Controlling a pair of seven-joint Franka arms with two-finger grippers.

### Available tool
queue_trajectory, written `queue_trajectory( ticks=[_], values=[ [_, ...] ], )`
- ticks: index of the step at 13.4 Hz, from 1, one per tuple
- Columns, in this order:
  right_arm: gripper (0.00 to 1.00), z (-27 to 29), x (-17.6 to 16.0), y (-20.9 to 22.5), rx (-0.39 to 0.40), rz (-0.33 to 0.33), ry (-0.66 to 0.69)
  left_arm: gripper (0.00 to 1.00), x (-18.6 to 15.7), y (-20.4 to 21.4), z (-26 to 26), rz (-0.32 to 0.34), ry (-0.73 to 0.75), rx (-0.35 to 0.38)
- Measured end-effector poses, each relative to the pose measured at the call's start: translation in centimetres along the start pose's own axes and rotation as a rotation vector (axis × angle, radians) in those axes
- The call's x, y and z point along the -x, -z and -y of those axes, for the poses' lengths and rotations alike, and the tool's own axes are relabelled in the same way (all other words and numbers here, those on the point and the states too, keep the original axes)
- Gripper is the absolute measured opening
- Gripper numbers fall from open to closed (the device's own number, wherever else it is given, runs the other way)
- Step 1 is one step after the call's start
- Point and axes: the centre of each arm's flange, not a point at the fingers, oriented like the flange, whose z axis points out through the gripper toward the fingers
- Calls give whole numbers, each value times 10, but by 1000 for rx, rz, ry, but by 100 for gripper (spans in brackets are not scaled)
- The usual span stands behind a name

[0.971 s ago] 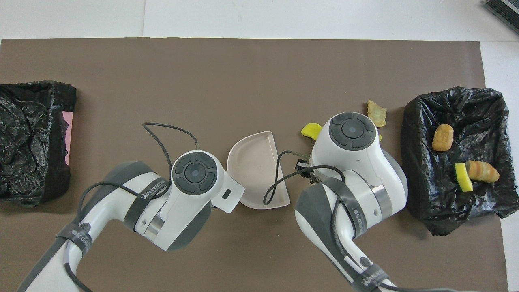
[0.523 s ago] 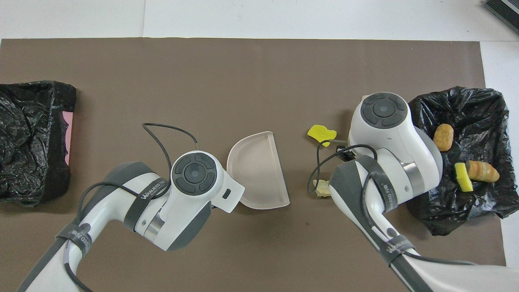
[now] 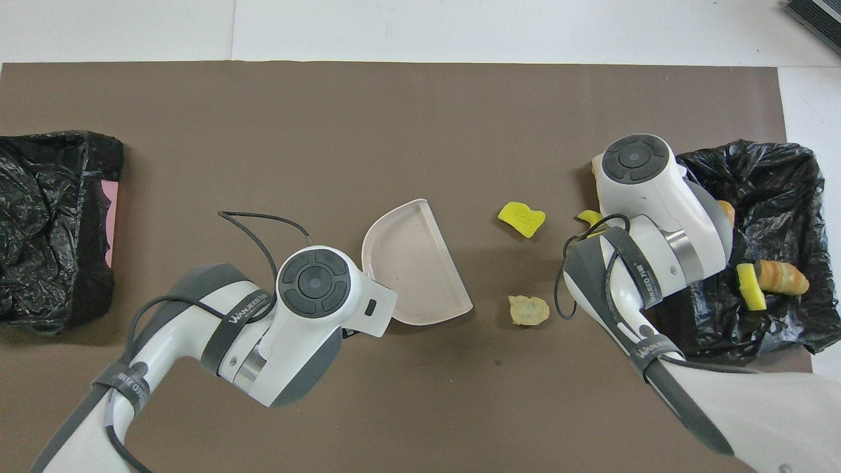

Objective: Sweep and dump trash in bin
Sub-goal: 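Sweep the sponge pieces into the dustpan held by the left gripper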

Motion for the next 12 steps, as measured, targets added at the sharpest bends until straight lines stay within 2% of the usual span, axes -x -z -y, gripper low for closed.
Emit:
queue_trajectory(
  ticks=[7,10,12],
  values=[
    [26,141,28,51,-222,-1,163,31,2,-4,-1,7,38,5],
    [26,179,42,67,-364,11,262,31,3,-5,-1,8,51,6],
    [26,184,46,77,-436,2,289,31,4,-5,0,7,53,6]
  ],
)
